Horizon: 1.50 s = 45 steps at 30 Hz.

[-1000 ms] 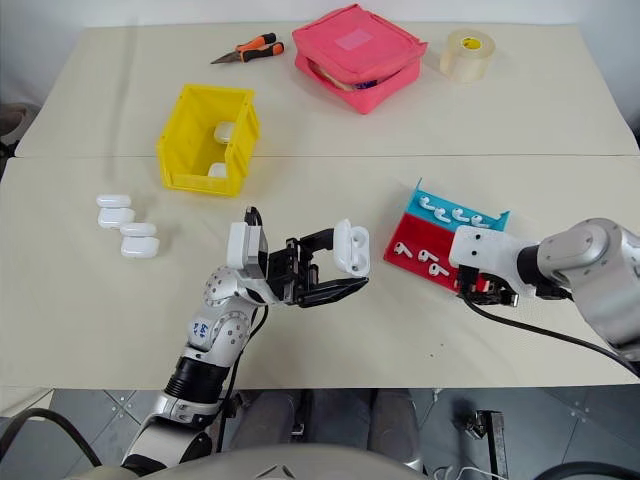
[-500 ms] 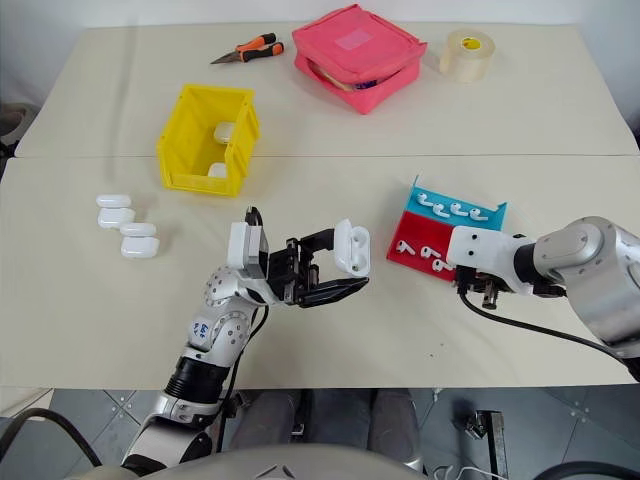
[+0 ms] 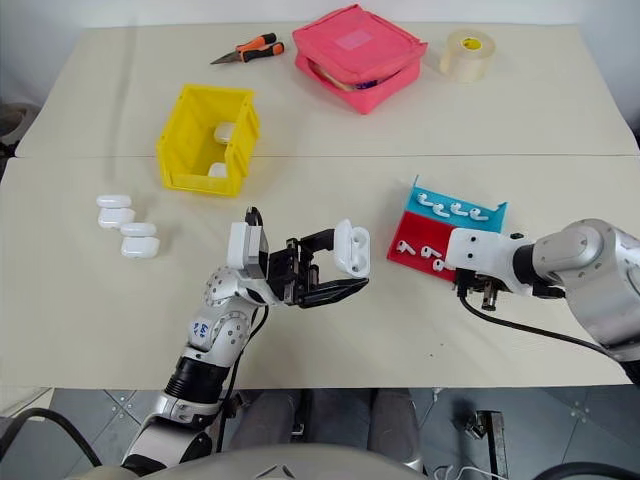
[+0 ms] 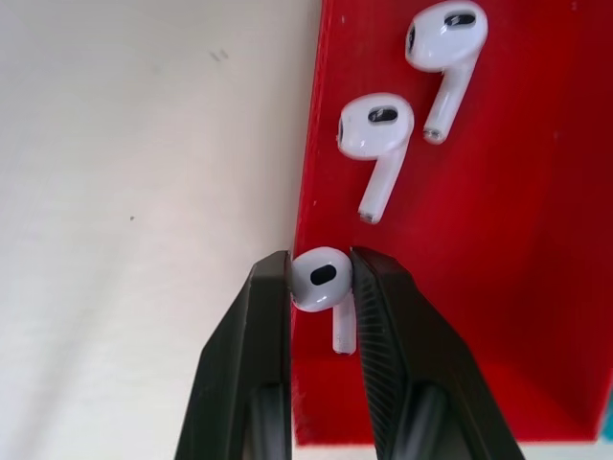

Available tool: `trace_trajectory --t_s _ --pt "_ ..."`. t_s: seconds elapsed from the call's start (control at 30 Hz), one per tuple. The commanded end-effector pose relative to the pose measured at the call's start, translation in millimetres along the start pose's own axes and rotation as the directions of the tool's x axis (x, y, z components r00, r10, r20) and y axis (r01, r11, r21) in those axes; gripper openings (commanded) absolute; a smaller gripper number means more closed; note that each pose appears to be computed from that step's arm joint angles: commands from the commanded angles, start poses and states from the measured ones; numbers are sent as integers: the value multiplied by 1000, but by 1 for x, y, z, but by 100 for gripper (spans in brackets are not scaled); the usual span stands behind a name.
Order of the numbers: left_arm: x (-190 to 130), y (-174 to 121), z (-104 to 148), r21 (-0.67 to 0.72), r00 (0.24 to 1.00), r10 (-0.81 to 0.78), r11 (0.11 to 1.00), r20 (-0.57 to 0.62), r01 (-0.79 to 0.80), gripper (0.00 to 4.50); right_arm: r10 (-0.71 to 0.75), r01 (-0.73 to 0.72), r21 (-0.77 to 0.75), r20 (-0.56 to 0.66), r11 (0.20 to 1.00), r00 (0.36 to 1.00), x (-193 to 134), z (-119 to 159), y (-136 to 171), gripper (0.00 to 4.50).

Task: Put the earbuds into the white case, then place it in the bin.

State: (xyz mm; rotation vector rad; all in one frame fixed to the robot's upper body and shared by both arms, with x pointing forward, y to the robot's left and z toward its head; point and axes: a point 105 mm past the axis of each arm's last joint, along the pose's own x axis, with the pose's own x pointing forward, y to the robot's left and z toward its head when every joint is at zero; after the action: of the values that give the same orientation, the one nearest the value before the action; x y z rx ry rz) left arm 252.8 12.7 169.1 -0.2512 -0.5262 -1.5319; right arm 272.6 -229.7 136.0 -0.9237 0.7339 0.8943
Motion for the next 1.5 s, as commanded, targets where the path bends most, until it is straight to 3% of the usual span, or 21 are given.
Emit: trace_trajectory --t_s 0.03,0.13,0.2,0.27,0.37,0.43,0.6,0.7,0.87,1.5 --pt "4 -2 10 12 999 -26 1000 40 25 281 -56 53 19 196 998 979 -30 26 -1 54" --pt "1 0 10 9 999 -30 1000 37 29 281 -77 86 -4 408 996 910 -44 47 6 54" --pt "1 2 7 -18 999 -43 999 26 43 281 -153 128 85 576 988 803 -52 54 8 54" --pt "-2 3 6 -46 998 -52 998 23 53 281 -204 138 151 662 979 721 -54 56 11 54" --pt "-7 8 6 -75 998 -58 996 -4 58 281 -263 71 262 829 962 494 -64 80 16 54" --pt "-9 11 6 -92 999 -53 994 -14 51 281 -296 38 305 875 952 384 -66 95 18 54" --pt "-17 19 14 -113 999 -33 993 -21 30 281 -239 -53 261 934 964 267 -60 134 34 54" --pt "-18 19 14 -113 999 -39 993 -34 34 281 -233 -103 251 959 963 159 -66 155 38 54" --pt "-16 16 16 -115 998 -46 992 -36 41 281 -210 -152 227 970 962 122 -62 168 46 54" --pt "-15 16 24 -86 999 -45 995 -29 42 281 -261 -210 282 957 936 123 -39 162 45 54"
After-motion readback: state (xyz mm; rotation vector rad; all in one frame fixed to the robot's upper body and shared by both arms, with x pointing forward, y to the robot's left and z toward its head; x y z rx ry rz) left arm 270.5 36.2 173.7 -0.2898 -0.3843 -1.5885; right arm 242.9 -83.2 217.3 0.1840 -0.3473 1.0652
